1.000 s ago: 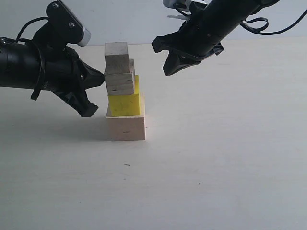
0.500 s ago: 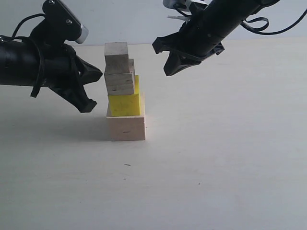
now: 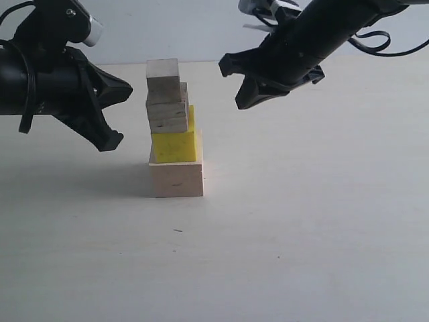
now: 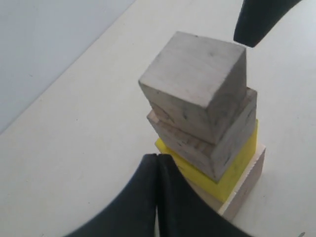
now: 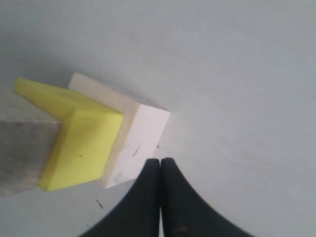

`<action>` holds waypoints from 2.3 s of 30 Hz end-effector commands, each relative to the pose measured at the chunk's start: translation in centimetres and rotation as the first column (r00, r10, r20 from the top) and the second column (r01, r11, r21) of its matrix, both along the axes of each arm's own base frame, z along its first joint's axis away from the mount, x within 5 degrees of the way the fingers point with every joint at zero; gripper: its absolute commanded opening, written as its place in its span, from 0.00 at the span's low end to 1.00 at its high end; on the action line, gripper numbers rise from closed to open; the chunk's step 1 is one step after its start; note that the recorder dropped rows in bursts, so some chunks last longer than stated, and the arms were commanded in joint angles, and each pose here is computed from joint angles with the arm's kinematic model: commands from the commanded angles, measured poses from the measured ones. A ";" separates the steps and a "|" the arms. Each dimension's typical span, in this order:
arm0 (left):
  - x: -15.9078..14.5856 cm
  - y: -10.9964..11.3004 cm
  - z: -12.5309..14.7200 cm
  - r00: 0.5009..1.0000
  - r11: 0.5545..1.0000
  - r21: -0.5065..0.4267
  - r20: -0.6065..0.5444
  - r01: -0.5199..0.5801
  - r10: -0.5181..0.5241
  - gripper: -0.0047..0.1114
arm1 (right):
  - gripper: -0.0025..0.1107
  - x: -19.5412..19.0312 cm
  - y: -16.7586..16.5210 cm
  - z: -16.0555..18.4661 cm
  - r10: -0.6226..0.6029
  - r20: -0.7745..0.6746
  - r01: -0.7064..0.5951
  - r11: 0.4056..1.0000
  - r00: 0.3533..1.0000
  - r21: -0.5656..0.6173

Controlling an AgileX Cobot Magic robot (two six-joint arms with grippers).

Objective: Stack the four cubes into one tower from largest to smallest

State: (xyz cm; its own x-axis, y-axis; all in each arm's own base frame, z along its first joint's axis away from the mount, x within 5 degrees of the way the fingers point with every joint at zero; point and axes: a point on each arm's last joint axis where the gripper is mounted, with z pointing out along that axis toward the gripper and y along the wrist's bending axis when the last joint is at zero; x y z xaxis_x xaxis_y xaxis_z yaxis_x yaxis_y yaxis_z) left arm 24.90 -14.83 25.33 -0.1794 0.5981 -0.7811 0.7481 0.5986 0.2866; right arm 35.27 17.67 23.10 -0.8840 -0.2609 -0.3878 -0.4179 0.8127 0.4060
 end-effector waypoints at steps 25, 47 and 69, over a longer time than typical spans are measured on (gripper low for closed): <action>-0.1 0.3 0.4 1.000 1.000 -0.021 0.005 -0.023 0.024 0.04 | 0.02 -2.3 2.4 4.4 0.134 0.083 -0.152 0.951 0.987 0.268; -0.1 0.2 0.4 1.000 1.000 -0.018 0.008 -0.019 0.019 0.04 | 0.02 -3.4 2.7 2.9 0.162 0.021 -0.161 0.941 0.987 0.298; -0.1 0.2 0.4 1.000 1.000 -0.018 0.008 -0.019 0.019 0.04 | 0.02 -3.4 2.9 3.2 0.199 0.083 -0.215 0.923 0.976 0.319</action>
